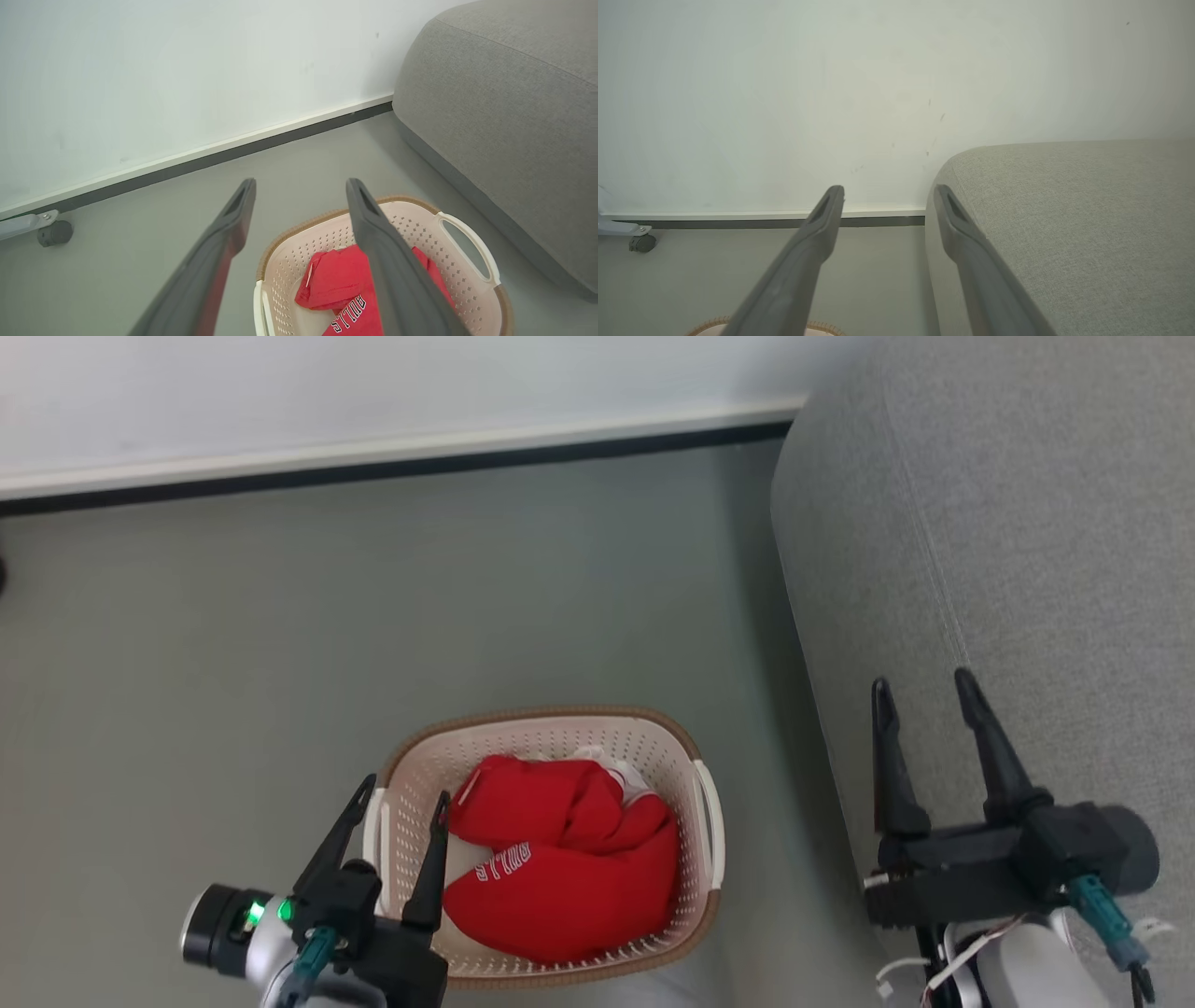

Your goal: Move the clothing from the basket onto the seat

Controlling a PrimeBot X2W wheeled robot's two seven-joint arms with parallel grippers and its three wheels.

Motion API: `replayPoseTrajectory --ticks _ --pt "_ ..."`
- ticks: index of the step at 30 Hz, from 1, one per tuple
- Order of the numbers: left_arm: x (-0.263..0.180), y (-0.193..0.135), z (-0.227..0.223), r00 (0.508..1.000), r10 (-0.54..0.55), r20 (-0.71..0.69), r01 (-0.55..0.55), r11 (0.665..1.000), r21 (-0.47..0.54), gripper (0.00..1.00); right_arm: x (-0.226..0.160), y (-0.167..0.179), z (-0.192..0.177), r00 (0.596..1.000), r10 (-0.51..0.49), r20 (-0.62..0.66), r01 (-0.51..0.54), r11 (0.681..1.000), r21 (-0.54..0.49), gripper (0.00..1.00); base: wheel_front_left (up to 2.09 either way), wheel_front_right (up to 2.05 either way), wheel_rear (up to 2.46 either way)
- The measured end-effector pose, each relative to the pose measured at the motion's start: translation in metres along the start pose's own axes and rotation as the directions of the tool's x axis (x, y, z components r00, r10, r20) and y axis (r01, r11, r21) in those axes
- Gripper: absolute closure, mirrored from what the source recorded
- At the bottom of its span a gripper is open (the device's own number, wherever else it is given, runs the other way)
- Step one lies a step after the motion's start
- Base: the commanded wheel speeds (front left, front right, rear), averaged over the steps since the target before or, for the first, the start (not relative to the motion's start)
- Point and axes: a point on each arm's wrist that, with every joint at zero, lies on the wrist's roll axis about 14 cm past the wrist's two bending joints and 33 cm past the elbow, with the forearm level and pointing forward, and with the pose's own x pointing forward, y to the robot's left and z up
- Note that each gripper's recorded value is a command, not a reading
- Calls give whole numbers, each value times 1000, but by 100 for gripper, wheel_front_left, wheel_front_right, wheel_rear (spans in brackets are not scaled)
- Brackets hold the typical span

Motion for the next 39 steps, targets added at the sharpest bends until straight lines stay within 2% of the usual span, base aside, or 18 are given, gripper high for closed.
replayPoseTrajectory --ticks 8,19,32,39 --pt "36 -24 -37 989 -105 -99 107 994 13 0 28 -18 3 999 -34 42 36 999 -33 0 0 0 0" --pt "68 -53 -99 941 -218 -258 221 975 -16 0 58 -38 -5 995 -67 77 73 995 -67 0 0 0 0" --pt "90 -71 -167 859 -308 -409 321 946 -38 0 88 -43 -30 994 -59 88 67 993 -97 0 0 0 0" --pt "83 -78 -216 780 -334 -530 350 934 -74 0 94 -44 -63 998 -57 33 60 992 -107 0 0 0 0"
